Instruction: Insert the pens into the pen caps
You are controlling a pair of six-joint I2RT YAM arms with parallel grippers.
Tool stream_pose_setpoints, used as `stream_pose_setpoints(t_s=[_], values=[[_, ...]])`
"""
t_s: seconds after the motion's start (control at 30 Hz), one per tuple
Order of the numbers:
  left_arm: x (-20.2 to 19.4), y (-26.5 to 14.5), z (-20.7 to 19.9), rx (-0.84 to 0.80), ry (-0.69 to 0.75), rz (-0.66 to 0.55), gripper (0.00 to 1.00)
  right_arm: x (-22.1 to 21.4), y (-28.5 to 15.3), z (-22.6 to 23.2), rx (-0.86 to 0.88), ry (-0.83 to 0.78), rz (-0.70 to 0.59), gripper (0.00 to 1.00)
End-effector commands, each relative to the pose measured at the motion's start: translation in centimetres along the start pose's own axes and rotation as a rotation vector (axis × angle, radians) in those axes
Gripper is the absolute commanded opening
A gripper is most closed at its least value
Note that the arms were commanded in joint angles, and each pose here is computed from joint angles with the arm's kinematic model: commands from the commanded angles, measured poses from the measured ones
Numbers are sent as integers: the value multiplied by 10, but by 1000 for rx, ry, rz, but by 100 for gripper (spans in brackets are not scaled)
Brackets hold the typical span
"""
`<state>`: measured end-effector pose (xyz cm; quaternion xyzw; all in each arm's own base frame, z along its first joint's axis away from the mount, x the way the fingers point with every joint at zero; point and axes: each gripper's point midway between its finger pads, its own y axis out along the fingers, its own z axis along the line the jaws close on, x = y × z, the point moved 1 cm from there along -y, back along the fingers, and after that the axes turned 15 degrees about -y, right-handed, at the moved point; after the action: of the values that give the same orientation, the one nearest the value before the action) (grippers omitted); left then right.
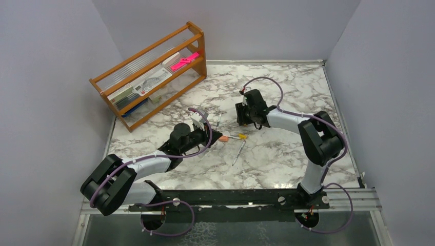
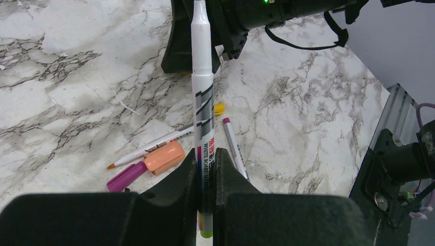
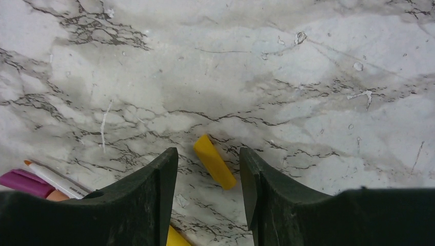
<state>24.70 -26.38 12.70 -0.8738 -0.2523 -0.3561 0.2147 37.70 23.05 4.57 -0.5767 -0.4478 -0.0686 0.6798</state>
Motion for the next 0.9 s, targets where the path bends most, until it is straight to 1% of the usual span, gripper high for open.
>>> stream_pose_setpoints(t_s=[0.0,0.1,0.23,0.5,0.57,0.63,0.73,0.8,0.87], values=[[4,-1,0,0,15,-13,0,0,0,-2,-10,-52,20,49],[4,-2,0,-2,15,-11,0,-2,1,-5,-27,-56,41,48],[4,-2,0,2,9,-9,0,-6,2,-8,-43,-51,62,42],[3,-1,0,5,4,-6,0,-15,9,-1,-24,-76,106,42],[3,-1,1,8,3,-4,0,-16,10,1,-27,-82,116,40],[3,-1,1,7,2,-5,0,-18,10,1,-29,-82,124,32],[2,-1,1,9,-1,-3,0,-20,8,3,-29,-73,129,17],[2,-1,0,5,-4,-2,0,-20,6,4,-23,-67,127,4],[2,-1,-1,3,-7,0,0,-19,4,6,-12,-54,118,2]])
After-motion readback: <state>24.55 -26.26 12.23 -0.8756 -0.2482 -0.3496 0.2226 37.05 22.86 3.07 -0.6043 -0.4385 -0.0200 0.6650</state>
